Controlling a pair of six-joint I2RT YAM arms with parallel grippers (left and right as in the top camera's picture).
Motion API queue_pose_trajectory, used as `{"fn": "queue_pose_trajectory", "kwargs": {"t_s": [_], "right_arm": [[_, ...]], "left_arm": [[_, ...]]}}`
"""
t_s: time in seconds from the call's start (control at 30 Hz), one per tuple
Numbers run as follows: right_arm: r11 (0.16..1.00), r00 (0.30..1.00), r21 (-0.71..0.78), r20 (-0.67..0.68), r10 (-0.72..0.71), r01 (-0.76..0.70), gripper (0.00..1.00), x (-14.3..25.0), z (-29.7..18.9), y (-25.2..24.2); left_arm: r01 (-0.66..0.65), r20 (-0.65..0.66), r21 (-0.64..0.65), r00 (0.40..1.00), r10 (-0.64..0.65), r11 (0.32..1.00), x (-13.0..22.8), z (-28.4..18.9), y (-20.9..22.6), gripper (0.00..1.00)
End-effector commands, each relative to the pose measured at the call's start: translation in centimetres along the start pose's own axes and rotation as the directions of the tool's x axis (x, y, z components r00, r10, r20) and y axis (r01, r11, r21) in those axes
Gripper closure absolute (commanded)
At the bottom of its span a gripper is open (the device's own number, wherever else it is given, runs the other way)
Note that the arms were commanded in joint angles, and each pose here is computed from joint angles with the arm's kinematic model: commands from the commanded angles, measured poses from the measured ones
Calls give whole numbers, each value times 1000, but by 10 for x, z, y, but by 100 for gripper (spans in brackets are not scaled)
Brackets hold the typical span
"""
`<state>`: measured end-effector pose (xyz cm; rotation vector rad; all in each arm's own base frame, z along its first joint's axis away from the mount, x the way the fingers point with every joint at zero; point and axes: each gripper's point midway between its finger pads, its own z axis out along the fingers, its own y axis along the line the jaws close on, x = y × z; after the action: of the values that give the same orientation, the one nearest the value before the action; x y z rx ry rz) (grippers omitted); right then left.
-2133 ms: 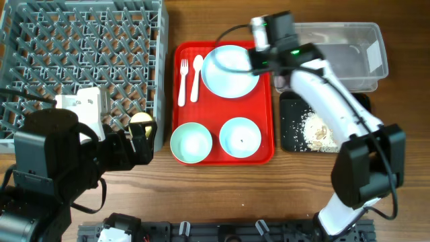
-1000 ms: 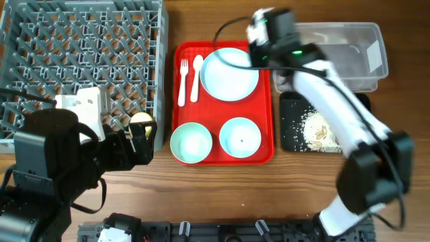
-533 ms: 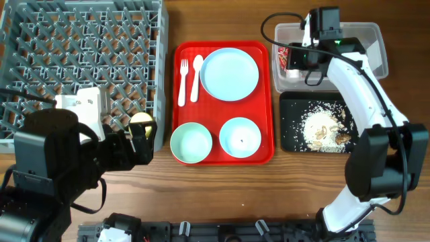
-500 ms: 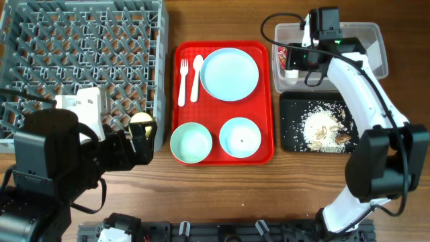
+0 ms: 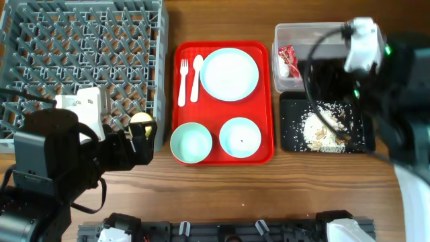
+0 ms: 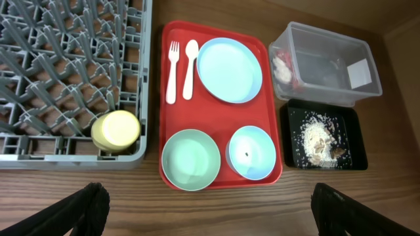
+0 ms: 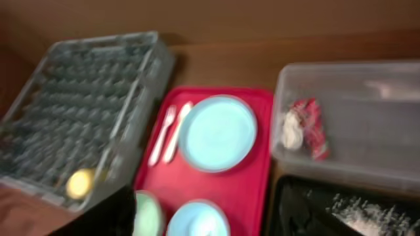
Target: Sort waste into correct bins and load items into the dishwasher rack
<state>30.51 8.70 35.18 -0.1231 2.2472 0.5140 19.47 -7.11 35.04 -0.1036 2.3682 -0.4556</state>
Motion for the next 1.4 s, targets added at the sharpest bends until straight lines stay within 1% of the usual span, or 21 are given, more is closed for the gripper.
{"fn": "queue_pose_trajectory", "kwargs": {"t_s": [0.0,0.1,0.2,0.23,0.3,0.37,0.43,0.47,0.53,0.6,0.63,0.73,0.87,0.97,1.03,1.13,1.3,1.37], "right_arm": [[995,996,-80,-70,57,-62,0,24,-16,19],[973,968,-52,-124,217,-225,0,42,-28,20],[893,887,-17,-132,443,-449,0,44,-32,20],[877,870,3,-128,476,-480,0,45,-32,18],[909,895,29,-162,415,-416,0,56,-33,14],[915,893,73,-199,404,-397,0,71,-37,9],[939,916,81,-204,345,-335,0,76,-42,7],[955,938,77,-184,295,-286,0,75,-47,7],[975,966,79,-137,218,-209,0,72,-56,5],[990,990,72,-63,128,-124,0,62,-67,6],[998,999,49,26,45,-46,0,50,-76,11],[997,974,53,217,-73,63,0,31,-87,13],[980,916,190,382,-125,54,0,31,-88,-15],[969,867,246,476,-149,31,0,45,-76,-36],[966,848,259,507,-157,24,0,56,-66,-45],[968,821,249,549,-155,17,0,83,-39,-59],[971,826,238,546,-141,9,0,132,1,-79],[975,827,222,551,-115,-12,0,147,13,-86]], "left_arm": [[5,4,13,1000,-5,1000,-1,-2,-3,0],[5,4,13,1000,-5,1000,-1,-2,-3,0],[5,4,13,1000,-5,1000,-1,-2,-3,0],[5,3,14,1000,-5,1000,-1,-2,-3,0],[5,4,13,1000,-5,1000,-1,-2,-3,0],[5,4,13,1000,-5,1000,-1,-2,-3,0],[5,4,13,1000,-5,1000,-1,-2,-3,0],[5,4,13,1000,-5,1000,-1,-2,-3,0],[5,4,13,1000,-5,1000,-1,-2,-3,0],[5,3,14,1000,-5,1000,-1,-2,-3,0],[5,3,14,1000,-5,1000,-1,-2,-3,0],[5,4,13,1000,-5,1000,-1,-2,-3,0],[5,3,14,1000,-5,1000,-1,-2,-3,0],[5,4,13,1000,-5,1000,-1,-2,-3,0],[5,4,13,1000,-5,1000,-1,-2,-3,0],[5,4,13,1000,-5,1000,-1,-2,-3,0],[5,3,14,1000,-5,1000,-1,-2,-3,0],[5,4,13,1000,-5,1000,-1,-2,-3,0]]}}
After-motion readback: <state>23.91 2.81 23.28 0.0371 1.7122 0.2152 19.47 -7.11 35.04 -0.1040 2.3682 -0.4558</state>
